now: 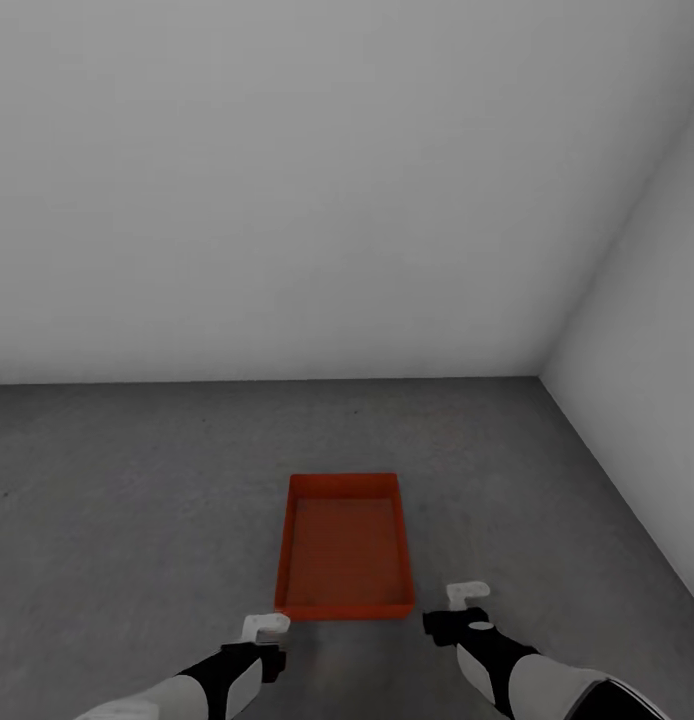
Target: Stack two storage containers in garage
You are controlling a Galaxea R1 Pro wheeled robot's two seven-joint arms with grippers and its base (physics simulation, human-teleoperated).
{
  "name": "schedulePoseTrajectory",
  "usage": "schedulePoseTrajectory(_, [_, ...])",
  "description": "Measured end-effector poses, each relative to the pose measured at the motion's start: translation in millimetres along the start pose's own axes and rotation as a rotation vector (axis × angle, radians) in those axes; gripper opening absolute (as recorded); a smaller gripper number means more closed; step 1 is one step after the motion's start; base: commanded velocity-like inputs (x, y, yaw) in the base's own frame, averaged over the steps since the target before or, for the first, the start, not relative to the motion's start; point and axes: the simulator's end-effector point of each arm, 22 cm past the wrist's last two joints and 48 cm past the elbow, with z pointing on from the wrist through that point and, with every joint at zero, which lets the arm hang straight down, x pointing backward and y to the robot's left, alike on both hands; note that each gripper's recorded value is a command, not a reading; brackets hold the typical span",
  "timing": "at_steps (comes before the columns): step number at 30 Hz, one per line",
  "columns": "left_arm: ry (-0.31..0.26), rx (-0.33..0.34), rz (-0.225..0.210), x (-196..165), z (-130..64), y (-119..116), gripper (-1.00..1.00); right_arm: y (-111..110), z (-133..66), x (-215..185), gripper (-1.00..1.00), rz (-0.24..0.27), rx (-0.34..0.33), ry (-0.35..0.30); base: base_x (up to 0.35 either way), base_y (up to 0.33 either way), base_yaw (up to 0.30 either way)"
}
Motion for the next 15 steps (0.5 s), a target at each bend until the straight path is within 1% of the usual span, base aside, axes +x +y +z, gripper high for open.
schedulePoseTrajectory(4, [0.021,-0.005,-0.005,12,1.5,4,1.0,5,-2.3,35,1.0,-0.002,-0.006,0.044,0.0,0.0,0.0])
schedulePoseTrajectory(7, [0.03,-0.011,-0.021,17,2.1,10,1.0,9,-6.9,71,1.0,-0.002,-0.01,0.088,0.0,0.0,0.0])
schedulePoseTrajectory(9, [0.03,-0.013,-0.029,18,1.9,12,1.0,11,-9.4,84,1.0,-0.003,-0.012,0.103,0.0,0.0,0.0])
schedulePoseTrajectory(11, [0.026,-0.015,-0.036,16,1.4,14,1.0,14,-12.0,96,1.0,-0.002,-0.017,0.118,0.0,0.0,0.0])
schedulePoseTrajectory(15, [-0.004,-0.018,-0.051,15,0.9,17,1.0,22,-19.9,129,1.0,-0.002,-0.027,0.158,0.0,0.0,0.0])
